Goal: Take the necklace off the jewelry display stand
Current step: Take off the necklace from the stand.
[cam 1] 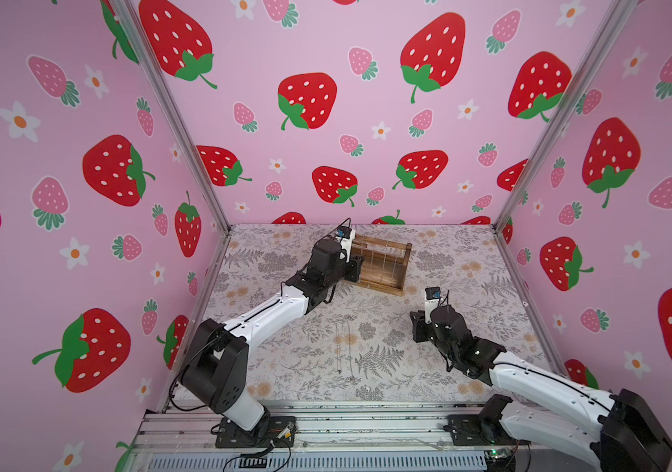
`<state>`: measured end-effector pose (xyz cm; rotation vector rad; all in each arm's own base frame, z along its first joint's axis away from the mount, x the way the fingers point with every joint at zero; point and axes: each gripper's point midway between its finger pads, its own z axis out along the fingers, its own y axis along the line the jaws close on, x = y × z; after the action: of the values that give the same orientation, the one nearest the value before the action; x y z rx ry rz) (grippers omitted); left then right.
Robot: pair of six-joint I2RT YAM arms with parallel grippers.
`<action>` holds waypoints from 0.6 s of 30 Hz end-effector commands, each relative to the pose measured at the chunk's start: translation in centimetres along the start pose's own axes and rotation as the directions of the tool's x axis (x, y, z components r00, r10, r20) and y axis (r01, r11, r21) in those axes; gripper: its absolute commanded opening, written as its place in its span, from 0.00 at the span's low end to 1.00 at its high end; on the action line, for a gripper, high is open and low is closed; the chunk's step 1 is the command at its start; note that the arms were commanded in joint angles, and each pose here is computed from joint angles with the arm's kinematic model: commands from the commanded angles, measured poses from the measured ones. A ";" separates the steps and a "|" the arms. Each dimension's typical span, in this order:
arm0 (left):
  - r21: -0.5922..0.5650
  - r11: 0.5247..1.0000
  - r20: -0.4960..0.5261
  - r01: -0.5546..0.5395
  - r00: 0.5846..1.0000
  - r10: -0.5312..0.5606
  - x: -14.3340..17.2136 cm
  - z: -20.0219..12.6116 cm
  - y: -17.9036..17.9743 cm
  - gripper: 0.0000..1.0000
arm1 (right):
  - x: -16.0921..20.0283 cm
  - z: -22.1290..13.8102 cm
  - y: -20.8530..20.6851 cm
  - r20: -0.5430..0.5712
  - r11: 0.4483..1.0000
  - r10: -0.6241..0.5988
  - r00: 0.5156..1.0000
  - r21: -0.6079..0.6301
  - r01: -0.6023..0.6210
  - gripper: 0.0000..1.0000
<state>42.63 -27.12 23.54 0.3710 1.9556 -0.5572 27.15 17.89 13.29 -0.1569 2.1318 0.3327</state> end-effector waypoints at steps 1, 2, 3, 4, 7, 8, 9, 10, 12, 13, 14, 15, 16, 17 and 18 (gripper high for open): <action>-0.001 1.000 0.061 -0.015 0.998 0.015 -2.3 0.8 0.2 0.35 | 0.0 0.1 -0.1 -0.002 1.000 0.014 1.000 0.001 -0.014 0.27; -0.009 1.000 0.056 -0.014 0.998 0.014 -2.2 1.3 0.5 0.34 | 0.1 0.1 -0.2 -0.004 1.000 0.014 1.000 0.004 -0.014 0.27; -0.014 1.000 0.055 -0.013 0.998 0.014 -2.1 1.6 0.7 0.33 | 0.1 0.2 -0.2 -0.005 1.000 0.016 1.000 0.005 -0.016 0.27; -0.014 1.000 0.058 -0.013 0.998 0.014 -2.1 1.8 0.8 0.32 | 0.2 0.2 -0.3 -0.006 1.000 0.016 1.000 0.006 -0.016 0.27; -0.013 1.000 0.070 -0.006 0.998 0.007 -2.2 2.6 1.0 0.31 | 0.3 0.4 -0.2 -0.015 1.000 0.016 1.000 0.004 -0.016 0.27; -0.014 1.000 0.076 -0.002 0.997 0.003 -2.3 2.7 1.1 0.30 | 0.4 0.5 -0.2 -0.019 1.000 0.015 1.000 0.004 -0.015 0.27; -0.018 1.000 0.079 0.004 0.997 -0.003 -2.3 2.9 1.3 0.30 | 0.4 0.6 -0.1 -0.022 1.000 0.014 1.000 0.005 -0.014 0.27; -0.019 1.000 0.084 0.009 0.996 -0.007 -2.4 3.0 1.4 0.29 | 0.5 0.6 -0.1 -0.024 1.000 0.013 1.000 0.005 -0.013 0.27; -0.016 1.000 0.094 0.017 0.995 -0.015 -2.6 3.2 1.5 0.27 | 0.5 0.7 -0.1 -0.028 1.000 0.011 1.000 0.006 -0.011 0.27; -0.014 1.000 0.099 0.017 0.995 -0.016 -2.7 3.3 1.5 0.27 | 0.5 0.7 -0.1 -0.029 1.000 0.011 1.000 0.004 -0.011 0.27; -0.011 1.000 0.101 0.016 0.995 -0.015 -2.8 3.4 1.4 0.26 | 0.6 0.8 -0.2 -0.029 1.000 0.011 1.000 0.008 -0.011 0.27; -0.010 1.000 0.103 0.016 0.995 -0.015 -3.0 3.5 1.4 0.26 | 0.6 0.8 -0.2 -0.030 1.000 0.011 1.000 0.009 -0.010 0.27; -0.010 1.000 0.105 0.018 0.994 -0.017 -3.1 3.6 1.5 0.24 | 0.6 0.8 -0.2 -0.030 1.000 0.011 0.999 0.008 -0.011 0.27; -0.009 1.000 0.107 0.017 0.994 -0.016 -3.2 3.6 1.4 0.19 | 0.6 0.8 -0.2 -0.032 1.000 0.011 0.999 0.008 -0.011 0.27; -0.009 1.000 0.104 0.018 0.994 -0.017 -3.1 3.7 1.4 0.15 | 0.6 0.9 -0.2 -0.033 1.000 0.011 0.999 0.009 -0.011 0.27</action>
<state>46.44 -27.57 21.51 0.3241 1.9494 -0.5495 27.28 17.84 12.06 -0.1634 2.1696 0.3156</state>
